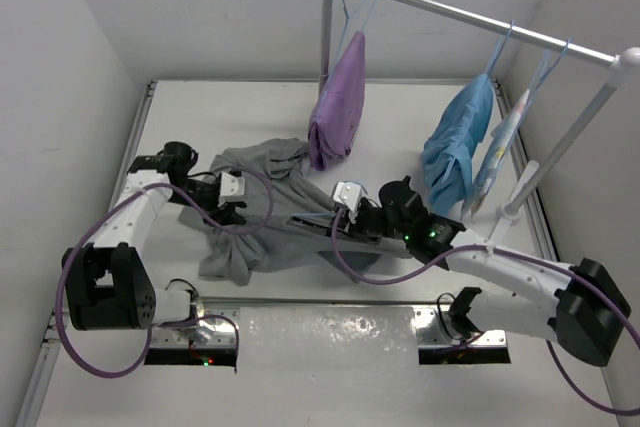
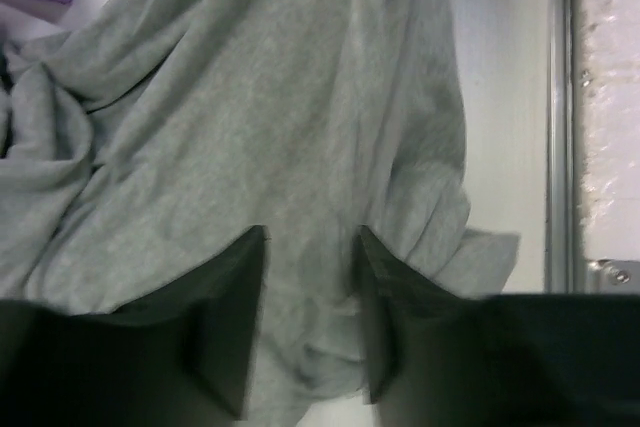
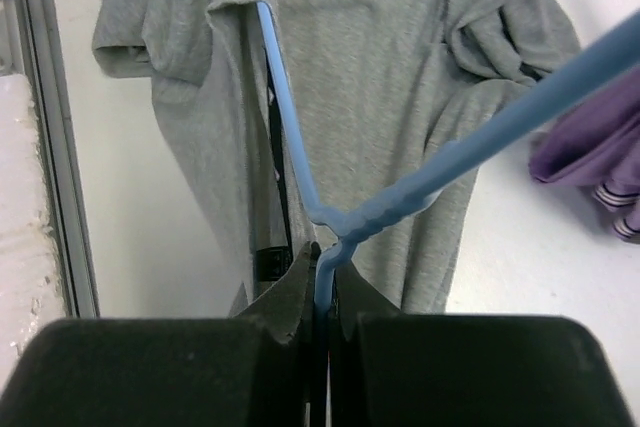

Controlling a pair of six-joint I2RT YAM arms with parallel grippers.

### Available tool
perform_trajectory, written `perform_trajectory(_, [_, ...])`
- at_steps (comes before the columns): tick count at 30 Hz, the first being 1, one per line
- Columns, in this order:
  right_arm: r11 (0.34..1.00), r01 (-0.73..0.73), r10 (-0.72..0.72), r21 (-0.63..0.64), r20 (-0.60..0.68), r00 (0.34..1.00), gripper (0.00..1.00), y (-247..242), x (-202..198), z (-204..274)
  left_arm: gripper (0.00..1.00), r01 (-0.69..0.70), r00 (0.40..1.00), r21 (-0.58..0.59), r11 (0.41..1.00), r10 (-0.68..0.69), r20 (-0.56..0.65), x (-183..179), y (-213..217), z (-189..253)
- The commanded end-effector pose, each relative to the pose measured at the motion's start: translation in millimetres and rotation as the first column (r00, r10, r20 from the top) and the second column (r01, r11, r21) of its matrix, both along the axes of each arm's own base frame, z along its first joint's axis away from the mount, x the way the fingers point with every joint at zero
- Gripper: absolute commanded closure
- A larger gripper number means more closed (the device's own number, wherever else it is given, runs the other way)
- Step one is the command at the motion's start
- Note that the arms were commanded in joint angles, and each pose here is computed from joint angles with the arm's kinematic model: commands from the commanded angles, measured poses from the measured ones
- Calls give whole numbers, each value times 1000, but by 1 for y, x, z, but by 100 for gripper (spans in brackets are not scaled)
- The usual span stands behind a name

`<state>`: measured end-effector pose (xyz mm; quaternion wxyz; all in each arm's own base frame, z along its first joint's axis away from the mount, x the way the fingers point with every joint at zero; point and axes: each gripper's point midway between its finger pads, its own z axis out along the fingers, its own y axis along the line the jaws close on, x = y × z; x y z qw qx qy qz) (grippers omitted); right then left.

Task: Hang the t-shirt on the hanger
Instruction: Place the T-shirt on the hanger, then place the hanger at the clothesline.

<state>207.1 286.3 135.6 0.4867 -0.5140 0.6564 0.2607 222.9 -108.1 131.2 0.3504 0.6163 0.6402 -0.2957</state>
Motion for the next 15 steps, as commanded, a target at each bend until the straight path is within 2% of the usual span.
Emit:
perform_trajectory(1, [1000,-6,7,-9,55,998,100,-4,2,27,58,-46,993,36,998,41,115,23,11,17])
perform_trajectory(2, [1000,-3,3,-13,55,998,100,-4,2,29,49,-43,991,25,999,39,128,25,9,24])
perform_trajectory(4, [1000,-9,10,-21,57,998,100,1,2,33,41,-26,993,-10,1000,27,116,18,4,35])
perform_trajectory(5, [1000,-1,2,-26,60,998,100,2,3,34,31,-5,991,-64,998,13,134,17,-4,52])
perform_trajectory(7, [1000,-10,12,-29,66,998,100,8,4,38,24,45,988,-135,990,-24,153,1,-16,76])
perform_trajectory(10, [1000,-22,24,-18,79,997,100,17,7,48,23,37,982,-179,983,-2,190,-1,-36,108])
perform_trajectory(11, [999,-27,28,-20,82,996,100,19,7,50,23,74,980,-150,986,-45,192,-8,-53,104])
perform_trajectory(12, [999,-25,27,-20,90,996,100,22,9,53,22,31,982,-166,986,1,189,-3,-61,112])
perform_trajectory(15, [997,-36,41,-63,86,995,100,27,8,53,19,44,994,-215,976,-20,111,-5,-81,124])
